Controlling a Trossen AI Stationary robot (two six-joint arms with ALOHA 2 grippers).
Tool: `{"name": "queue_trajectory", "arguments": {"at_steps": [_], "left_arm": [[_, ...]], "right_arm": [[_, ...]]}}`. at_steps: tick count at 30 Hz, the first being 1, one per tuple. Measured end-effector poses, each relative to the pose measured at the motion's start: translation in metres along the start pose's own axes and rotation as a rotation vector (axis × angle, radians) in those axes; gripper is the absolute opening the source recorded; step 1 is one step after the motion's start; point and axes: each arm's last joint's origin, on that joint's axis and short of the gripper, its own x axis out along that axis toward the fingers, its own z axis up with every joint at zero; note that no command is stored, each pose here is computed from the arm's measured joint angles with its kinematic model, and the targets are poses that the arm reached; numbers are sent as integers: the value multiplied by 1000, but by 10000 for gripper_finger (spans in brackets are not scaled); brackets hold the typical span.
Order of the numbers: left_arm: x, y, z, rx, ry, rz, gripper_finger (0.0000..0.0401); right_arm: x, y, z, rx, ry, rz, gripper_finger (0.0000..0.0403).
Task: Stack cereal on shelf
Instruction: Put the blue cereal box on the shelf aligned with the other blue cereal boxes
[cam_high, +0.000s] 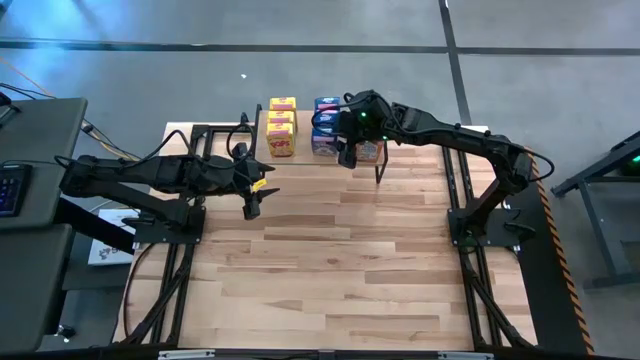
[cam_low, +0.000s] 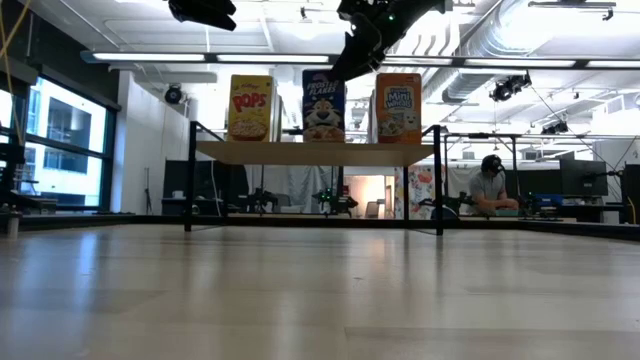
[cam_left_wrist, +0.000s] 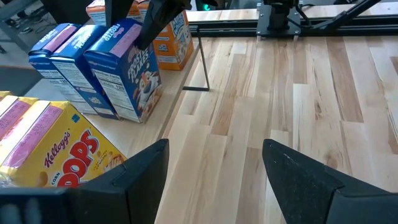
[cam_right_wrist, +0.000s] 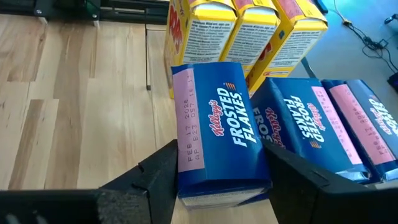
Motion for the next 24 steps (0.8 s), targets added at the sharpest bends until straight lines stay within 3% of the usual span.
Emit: {"name": "queue_trajectory", "arguments": {"at_steps": [24], "left_arm": [[0, 0, 0, 0, 0, 0, 250]], "right_arm": [[6, 2, -4, 17, 33, 22, 211]]}}
